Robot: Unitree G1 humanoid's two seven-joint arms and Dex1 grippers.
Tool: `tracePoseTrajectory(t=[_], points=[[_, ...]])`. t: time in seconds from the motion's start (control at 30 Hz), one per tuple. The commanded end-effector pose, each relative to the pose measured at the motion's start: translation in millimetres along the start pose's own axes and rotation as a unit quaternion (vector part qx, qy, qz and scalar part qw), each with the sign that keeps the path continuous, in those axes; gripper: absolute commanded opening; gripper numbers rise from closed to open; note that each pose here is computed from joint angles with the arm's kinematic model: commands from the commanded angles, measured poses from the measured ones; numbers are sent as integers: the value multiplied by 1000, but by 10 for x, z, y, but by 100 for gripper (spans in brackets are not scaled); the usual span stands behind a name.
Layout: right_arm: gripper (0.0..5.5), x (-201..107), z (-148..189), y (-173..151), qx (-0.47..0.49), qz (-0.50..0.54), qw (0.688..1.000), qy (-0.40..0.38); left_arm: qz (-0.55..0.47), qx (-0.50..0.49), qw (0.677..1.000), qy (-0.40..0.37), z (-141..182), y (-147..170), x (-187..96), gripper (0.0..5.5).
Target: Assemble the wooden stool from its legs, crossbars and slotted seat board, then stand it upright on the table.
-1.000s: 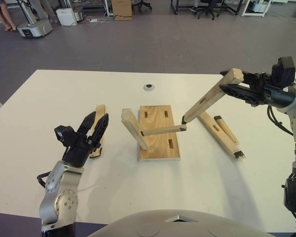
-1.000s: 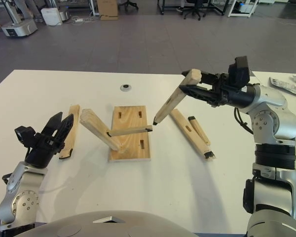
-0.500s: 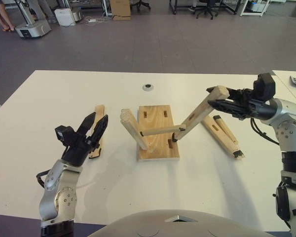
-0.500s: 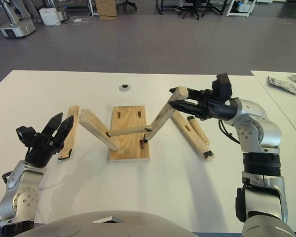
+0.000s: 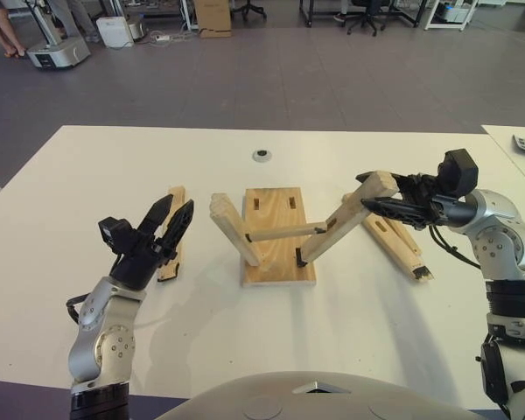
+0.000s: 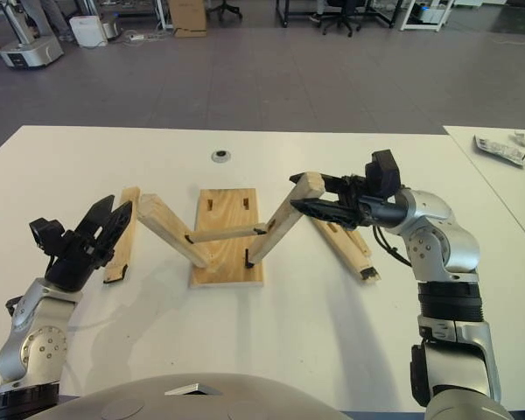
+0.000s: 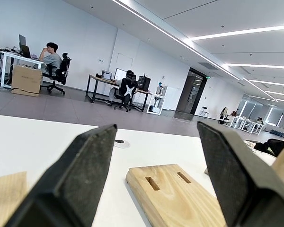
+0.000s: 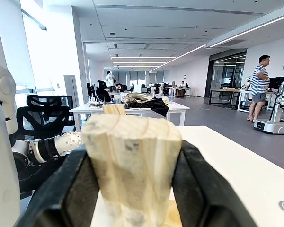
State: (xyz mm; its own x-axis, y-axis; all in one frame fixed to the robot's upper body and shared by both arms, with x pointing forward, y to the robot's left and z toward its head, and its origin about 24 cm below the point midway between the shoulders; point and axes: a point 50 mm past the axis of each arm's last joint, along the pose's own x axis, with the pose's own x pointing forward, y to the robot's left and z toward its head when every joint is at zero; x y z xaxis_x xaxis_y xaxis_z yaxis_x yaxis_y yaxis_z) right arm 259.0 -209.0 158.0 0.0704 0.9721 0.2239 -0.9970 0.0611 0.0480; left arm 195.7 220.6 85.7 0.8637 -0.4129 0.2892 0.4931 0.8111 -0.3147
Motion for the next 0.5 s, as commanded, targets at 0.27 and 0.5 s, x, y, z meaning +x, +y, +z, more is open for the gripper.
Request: tracePoseTrajectory(t=[0.27, 0.5], points=[[207, -8, -90, -92, -12, -4, 1000, 22, -10, -5, 1000, 1, 16, -18, 21, 312], [207, 107, 16, -251, -38, 42, 997, 60, -10, -15, 1000, -6, -26, -72, 25, 312]])
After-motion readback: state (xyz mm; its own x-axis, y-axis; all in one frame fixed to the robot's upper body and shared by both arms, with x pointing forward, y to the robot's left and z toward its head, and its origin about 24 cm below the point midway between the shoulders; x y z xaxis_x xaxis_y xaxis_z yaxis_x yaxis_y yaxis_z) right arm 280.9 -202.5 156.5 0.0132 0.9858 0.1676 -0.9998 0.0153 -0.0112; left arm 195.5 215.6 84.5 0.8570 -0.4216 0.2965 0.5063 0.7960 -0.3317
